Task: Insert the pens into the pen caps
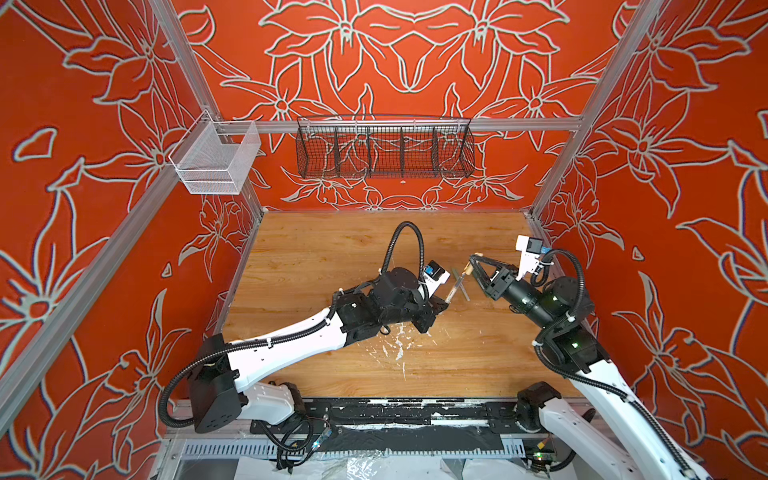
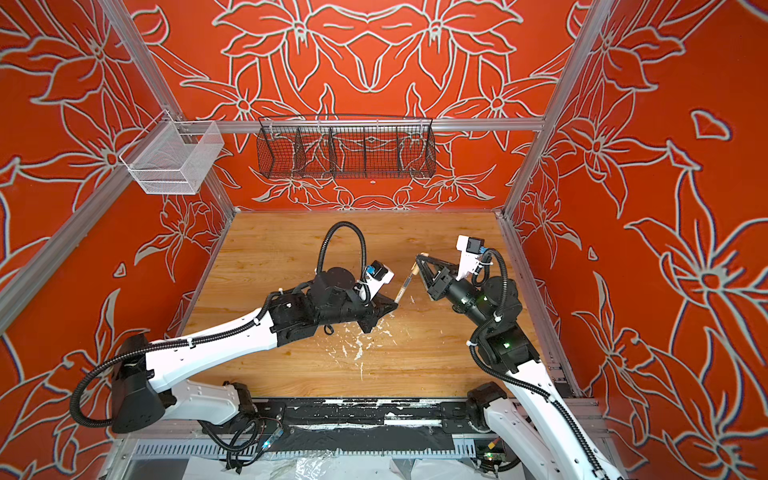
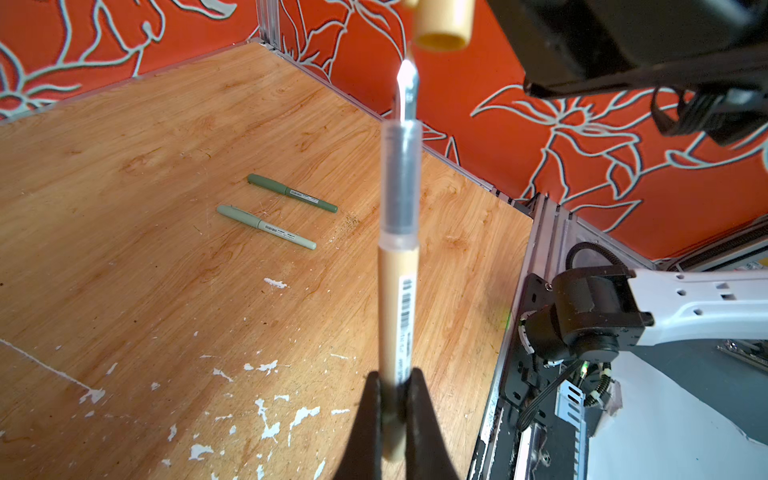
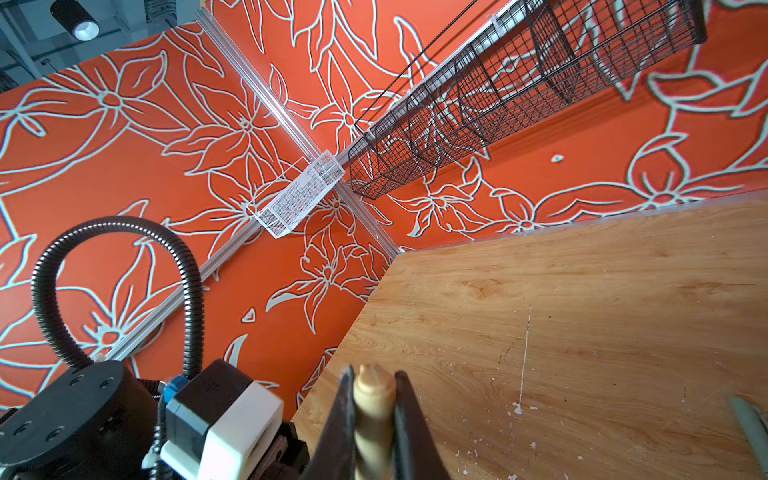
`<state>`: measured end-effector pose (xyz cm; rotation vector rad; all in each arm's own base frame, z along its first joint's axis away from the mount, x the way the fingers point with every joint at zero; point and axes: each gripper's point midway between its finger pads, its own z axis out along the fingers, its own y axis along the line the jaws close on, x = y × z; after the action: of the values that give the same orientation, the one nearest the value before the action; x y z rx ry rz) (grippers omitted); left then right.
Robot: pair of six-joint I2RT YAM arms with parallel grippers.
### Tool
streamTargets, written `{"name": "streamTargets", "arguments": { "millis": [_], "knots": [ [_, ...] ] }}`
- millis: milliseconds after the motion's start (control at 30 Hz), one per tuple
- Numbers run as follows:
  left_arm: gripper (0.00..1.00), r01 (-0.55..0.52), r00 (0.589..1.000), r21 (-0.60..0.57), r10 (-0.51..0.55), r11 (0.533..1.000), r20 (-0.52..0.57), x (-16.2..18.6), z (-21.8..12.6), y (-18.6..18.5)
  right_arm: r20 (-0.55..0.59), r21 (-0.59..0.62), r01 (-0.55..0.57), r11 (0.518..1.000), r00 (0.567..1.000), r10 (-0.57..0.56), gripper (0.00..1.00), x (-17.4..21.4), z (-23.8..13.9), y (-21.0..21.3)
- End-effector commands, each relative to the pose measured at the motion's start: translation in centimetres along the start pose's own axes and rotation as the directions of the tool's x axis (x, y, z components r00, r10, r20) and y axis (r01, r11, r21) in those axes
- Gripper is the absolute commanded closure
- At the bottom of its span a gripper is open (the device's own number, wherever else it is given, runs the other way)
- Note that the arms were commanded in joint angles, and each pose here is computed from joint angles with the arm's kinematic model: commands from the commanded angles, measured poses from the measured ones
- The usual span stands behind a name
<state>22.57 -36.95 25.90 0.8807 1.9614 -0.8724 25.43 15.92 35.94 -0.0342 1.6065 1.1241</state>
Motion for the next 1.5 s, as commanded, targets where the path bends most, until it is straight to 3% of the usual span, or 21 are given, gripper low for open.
{"name": "streamTargets", "arguments": {
  "millis": [0, 1467],
  "knots": [
    [1.00, -0.020, 0.999, 0.009, 0.019, 1.000, 0.050, -1.8, -0.9, -0.4, -0.024, -0.030, -0.011, 0.999, 1.000, 0.011, 1.00, 0.5, 0.1, 0.5],
    [1.00, -0.050, 0.995, 0.036, 0.047, 0.998, 0.089, -3.2, -1.7, -1.2, -0.034, -0.058, -0.094, 0.994, 0.995, 0.092, 1.00, 1.8, 0.9, -0.2]
  ]
}}
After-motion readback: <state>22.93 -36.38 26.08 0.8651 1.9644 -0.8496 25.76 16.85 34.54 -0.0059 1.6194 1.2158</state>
